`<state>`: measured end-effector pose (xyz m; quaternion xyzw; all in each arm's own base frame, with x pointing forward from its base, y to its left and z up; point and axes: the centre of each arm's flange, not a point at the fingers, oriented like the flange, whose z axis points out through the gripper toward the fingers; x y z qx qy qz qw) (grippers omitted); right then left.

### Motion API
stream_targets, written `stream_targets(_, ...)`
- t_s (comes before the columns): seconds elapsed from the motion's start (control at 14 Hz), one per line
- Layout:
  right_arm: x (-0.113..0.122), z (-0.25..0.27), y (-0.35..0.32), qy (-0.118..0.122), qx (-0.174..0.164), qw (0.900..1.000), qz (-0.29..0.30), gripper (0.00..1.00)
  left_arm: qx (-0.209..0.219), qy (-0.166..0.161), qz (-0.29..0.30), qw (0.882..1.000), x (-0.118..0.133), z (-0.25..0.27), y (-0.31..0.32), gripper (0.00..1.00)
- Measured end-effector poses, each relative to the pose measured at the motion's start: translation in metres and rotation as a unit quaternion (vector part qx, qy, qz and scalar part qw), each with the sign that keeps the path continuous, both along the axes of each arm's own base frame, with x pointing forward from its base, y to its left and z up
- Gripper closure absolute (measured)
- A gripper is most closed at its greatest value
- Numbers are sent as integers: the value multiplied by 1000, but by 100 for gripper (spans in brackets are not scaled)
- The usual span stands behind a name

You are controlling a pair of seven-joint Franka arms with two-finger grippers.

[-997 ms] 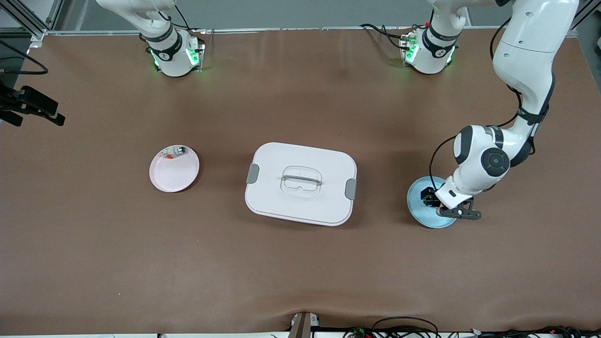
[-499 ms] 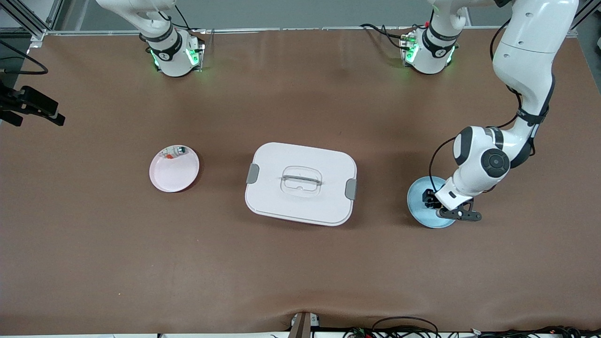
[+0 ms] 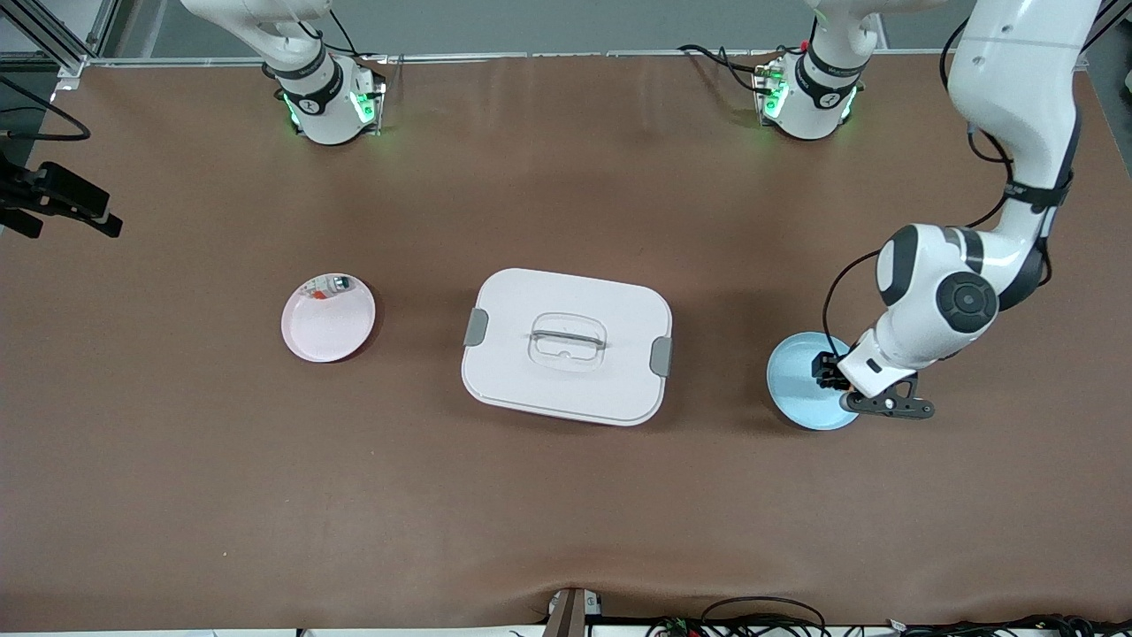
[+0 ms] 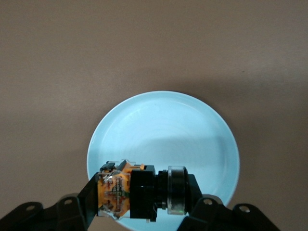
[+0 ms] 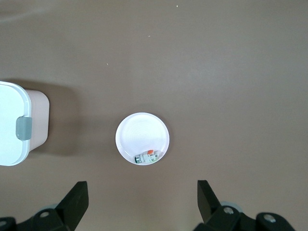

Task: Transfer orange switch to right arm and place
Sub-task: 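Lift the orange switch off the blue plate with the left gripper, then carry the switch over the white box while the right gripper reaches in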

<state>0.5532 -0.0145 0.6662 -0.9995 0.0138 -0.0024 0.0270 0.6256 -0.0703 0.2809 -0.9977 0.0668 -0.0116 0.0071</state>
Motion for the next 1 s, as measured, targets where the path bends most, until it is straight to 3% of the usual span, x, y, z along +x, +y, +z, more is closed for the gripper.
stream_targets(0.64,-2,7,-4,-7,0,1000,-4,0,-7,31,70,997,-2,107,-93,28)
stream_targets(1.0,-2,8,-6,-8,-1,1000,-6,0,-65,37,165,983,-11,149,-159,28)
